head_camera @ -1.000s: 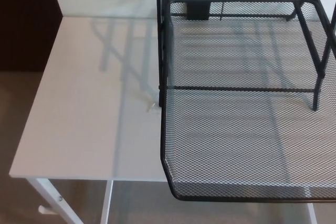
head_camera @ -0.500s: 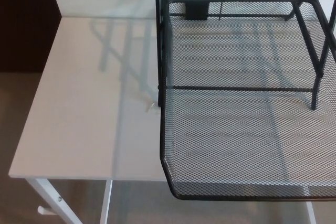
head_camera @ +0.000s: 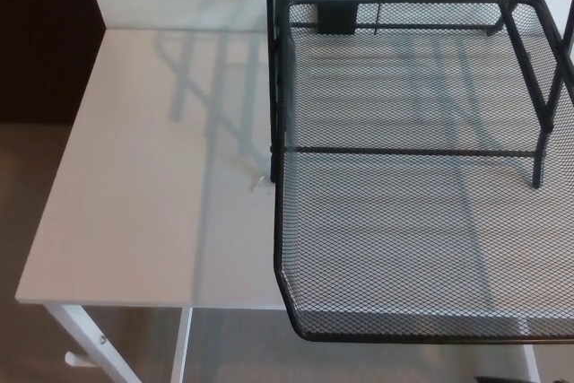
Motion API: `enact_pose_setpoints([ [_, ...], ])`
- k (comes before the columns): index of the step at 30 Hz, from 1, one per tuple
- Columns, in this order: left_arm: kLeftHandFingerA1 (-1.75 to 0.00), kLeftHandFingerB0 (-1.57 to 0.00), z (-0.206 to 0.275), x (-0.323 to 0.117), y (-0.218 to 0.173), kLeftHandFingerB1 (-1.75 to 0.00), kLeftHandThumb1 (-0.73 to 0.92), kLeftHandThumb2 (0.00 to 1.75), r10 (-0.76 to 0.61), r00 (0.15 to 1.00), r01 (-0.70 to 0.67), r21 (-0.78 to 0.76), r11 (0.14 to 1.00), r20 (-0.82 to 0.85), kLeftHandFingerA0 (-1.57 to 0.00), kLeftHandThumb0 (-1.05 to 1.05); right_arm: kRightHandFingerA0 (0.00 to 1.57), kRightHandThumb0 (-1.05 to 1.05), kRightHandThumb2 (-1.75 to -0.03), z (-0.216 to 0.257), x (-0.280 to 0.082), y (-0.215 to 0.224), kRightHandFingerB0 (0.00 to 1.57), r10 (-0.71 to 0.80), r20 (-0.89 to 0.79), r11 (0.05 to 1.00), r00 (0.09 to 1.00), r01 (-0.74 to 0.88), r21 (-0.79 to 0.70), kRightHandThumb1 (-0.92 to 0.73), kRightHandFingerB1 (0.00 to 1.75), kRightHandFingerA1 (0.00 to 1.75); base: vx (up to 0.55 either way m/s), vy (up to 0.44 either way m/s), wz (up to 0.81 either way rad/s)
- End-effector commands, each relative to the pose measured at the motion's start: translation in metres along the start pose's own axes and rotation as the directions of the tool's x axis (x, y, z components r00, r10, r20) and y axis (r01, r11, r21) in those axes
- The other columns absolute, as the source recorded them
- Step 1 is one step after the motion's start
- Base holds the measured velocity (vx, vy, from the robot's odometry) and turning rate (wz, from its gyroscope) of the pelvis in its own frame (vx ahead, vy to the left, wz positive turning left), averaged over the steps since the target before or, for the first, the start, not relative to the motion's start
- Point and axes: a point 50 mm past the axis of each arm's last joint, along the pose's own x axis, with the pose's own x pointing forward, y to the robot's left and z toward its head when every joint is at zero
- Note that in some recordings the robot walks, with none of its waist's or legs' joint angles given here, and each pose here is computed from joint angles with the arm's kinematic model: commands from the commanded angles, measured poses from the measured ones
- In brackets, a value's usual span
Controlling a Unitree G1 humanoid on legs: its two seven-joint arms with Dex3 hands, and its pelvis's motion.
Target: The robot walk towards a table in front and then pushes a layer of a file tray back to its original position using its right hand
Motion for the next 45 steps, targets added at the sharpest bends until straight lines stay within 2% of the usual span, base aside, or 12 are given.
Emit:
enact_pose_setpoints([
  [1, -0.53, -0.40, 0.009, 0.003, 0.024, -0.42, 0.67, 0.59, 0.051, 0.999, -0.050, 0.009, 0.999, -0.002, -0.64, -0.24, 0.98, -0.34, -0.55, 0.068, 0.007, -0.015, 0.80, -0.193, 0.574, 0.980, 0.796, 0.178, 0.083, -0.49, 0.46, 0.49, 0.00, 0.000, 0.00],
  [9, -0.52, -0.39, 0.014, 0.006, 0.029, -0.42, 0.67, 0.60, 0.059, 0.998, -0.059, 0.001, 0.998, 0.008, -0.60, -0.25, 0.84, -0.44, -0.55, 0.079, 0.026, -0.011, 0.80, -0.205, 0.654, 0.971, 0.729, 0.235, 0.042, -0.47, 0.45, 0.45, 0.00, 0.000, 0.00],
  [14, -0.53, -0.40, 0.021, 0.009, 0.032, -0.42, 0.66, 0.59, 0.063, 0.998, -0.063, -0.006, 0.998, 0.019, -0.61, -0.25, 0.63, -0.55, -0.58, 0.073, 0.041, -0.007, 0.58, -0.009, 0.599, 0.964, 0.800, 0.167, -0.208, -0.46, 0.39, 0.41, 0.00, 0.000, 0.00],
  [15, -0.51, -0.39, 0.022, 0.008, 0.033, -0.41, 0.68, 0.60, 0.062, 0.998, -0.062, -0.004, 0.998, 0.020, -0.61, -0.25, 0.36, -0.58, -0.76, 0.069, 0.046, -0.004, 0.34, 0.081, 0.529, 0.954, 0.845, 0.089, -0.288, -0.45, 0.43, 0.45, 0.00, 0.000, 0.00],
  [16, -0.51, -0.39, 0.023, 0.008, 0.034, -0.41, 0.68, 0.60, 0.062, 0.998, -0.062, -0.004, 0.998, 0.021, -0.61, -0.25, 0.36, -0.58, -0.76, 0.068, 0.047, -0.004, 0.34, 0.090, 0.522, 0.951, 0.848, 0.082, -0.298, -0.45, 0.43, 0.45, 0.00, 0.000, 0.00],
  [17, -0.49, -0.40, 0.024, 0.008, 0.034, -0.41, 0.68, 0.60, 0.062, 0.998, -0.062, -0.003, 0.998, 0.019, -0.59, -0.25, 0.01, -0.31, -0.90, 0.066, 0.051, -0.004, 0.01, 0.126, 0.500, 0.936, 0.857, 0.063, -0.345, -0.34, 0.45, 0.48, 0.00, 0.000, 0.00],
  [18, -0.49, -0.40, 0.024, 0.008, 0.035, -0.41, 0.68, 0.60, 0.063, 0.998, -0.063, -0.002, 0.998, 0.017, -0.59, -0.25, 0.01, -0.31, -0.90, 0.062, 0.058, -0.004, 0.01, 0.175, 0.463, 0.910, 0.869, 0.037, -0.414, -0.34, 0.45, 0.48, 0.00, 0.000, 0.00],
  [19, -0.51, -0.40, 0.026, 0.008, 0.036, -0.41, 0.67, 0.60, 0.066, 0.998, -0.067, 0.003, 0.998, 0.020, -0.61, -0.25, 0.06, -0.65, -0.74, 0.060, 0.061, -0.004, 0.11, 0.191, 0.448, 0.896, 0.874, 0.031, -0.442, -0.47, 0.36, 0.24, 0.00, 0.000, 0.00],
  [20, -0.51, -0.40, 0.026, 0.008, 0.036, -0.41, 0.67, 0.60, 0.068, 0.997, -0.068, 0.005, 0.998, 0.022, -0.61, -0.25, 0.06, -0.65, -0.74, 0.059, 0.063, -0.004, 0.11, 0.197, 0.441, 0.890, 0.876, 0.028, -0.455, -0.47, 0.36, 0.24, 0.00, 0.000, 0.00],
  [22, -0.51, -0.41, 0.027, 0.010, 0.038, -0.41, 0.67, 0.59, 0.072, 0.997, -0.072, 0.006, 0.997, 0.020, -0.63, -0.25, 0.00, -0.72, -0.79, 0.052, 0.071, -0.003, 0.03, 0.233, 0.364, 0.842, 0.902, 0.001, -0.540, -0.48, 0.15, 0.00, 0.00, 0.000, 0.00],
  [28, -0.49, -0.39, 0.032, 0.011, 0.040, -0.40, 0.67, 0.60, 0.079, 0.997, -0.080, 0.017, 0.997, 0.025, -0.61, -0.25, 0.00, -0.74, -0.76, 0.036, 0.084, -0.002, 0.00, 0.278, 0.204, 0.757, 0.939, -0.083, -0.648, -0.46, 0.00, 0.00, 0.00, 0.000, 0.00],
  [45, -0.49, -0.41, 0.033, 0.013, 0.045, -0.41, 0.67, 0.59, 0.076, 0.997, -0.076, 0.020, 0.997, 0.023, -0.59, -0.26, 0.00, -0.90, -0.82, 0.016, 0.076, 0.009, 0.00, 0.403, -0.098, 0.630, 0.910, -0.353, -0.692, -0.54, 0.00, 0.00, 0.00, 0.000, 0.00],
])
